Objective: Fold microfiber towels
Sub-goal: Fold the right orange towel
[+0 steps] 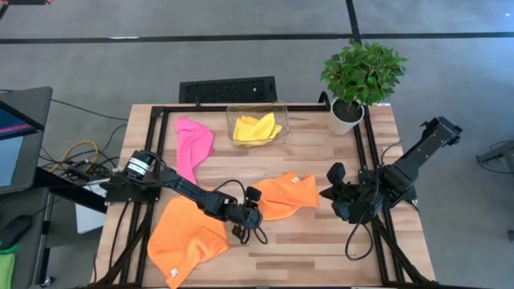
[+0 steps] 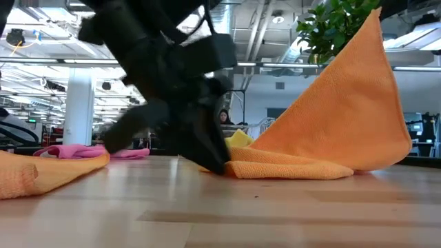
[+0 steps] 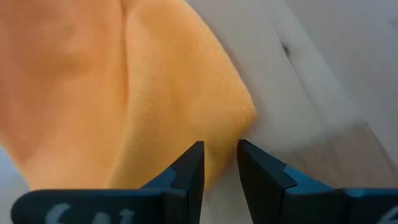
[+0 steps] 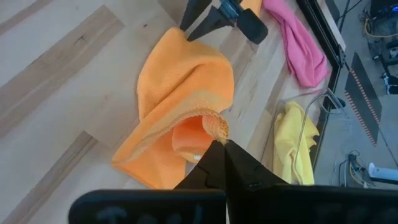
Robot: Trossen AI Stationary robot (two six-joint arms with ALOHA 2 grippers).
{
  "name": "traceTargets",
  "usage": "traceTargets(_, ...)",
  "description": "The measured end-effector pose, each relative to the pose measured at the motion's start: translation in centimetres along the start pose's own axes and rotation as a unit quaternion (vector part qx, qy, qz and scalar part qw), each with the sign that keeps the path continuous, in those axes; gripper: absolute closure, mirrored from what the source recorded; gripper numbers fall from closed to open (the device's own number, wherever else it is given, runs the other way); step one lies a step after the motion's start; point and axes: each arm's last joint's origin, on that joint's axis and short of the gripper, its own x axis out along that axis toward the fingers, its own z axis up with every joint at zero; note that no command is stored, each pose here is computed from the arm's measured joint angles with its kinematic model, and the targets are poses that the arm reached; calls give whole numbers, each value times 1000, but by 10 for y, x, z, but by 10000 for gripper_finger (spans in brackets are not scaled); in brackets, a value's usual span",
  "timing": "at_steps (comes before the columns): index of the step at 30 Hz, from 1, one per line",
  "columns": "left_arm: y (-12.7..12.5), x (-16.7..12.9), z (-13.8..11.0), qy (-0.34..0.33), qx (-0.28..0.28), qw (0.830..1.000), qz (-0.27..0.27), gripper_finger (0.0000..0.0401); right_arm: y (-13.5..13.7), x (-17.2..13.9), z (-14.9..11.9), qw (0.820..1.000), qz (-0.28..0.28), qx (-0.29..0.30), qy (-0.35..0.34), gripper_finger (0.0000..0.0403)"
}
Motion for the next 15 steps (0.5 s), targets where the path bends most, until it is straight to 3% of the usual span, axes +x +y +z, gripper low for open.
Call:
traceTargets(6,-1,5,0,0,4,1000,28,317,0,0,1,1000,-1,3,-4,395)
traceTargets(12,-1,3,-1,6,-10,1000,27,386,0,0,1,1000,-2,3,-4,395)
traceTargets(15,2,-2,3,13,-30,999,19,394,0,0,1,1000,-4,4,-5,395)
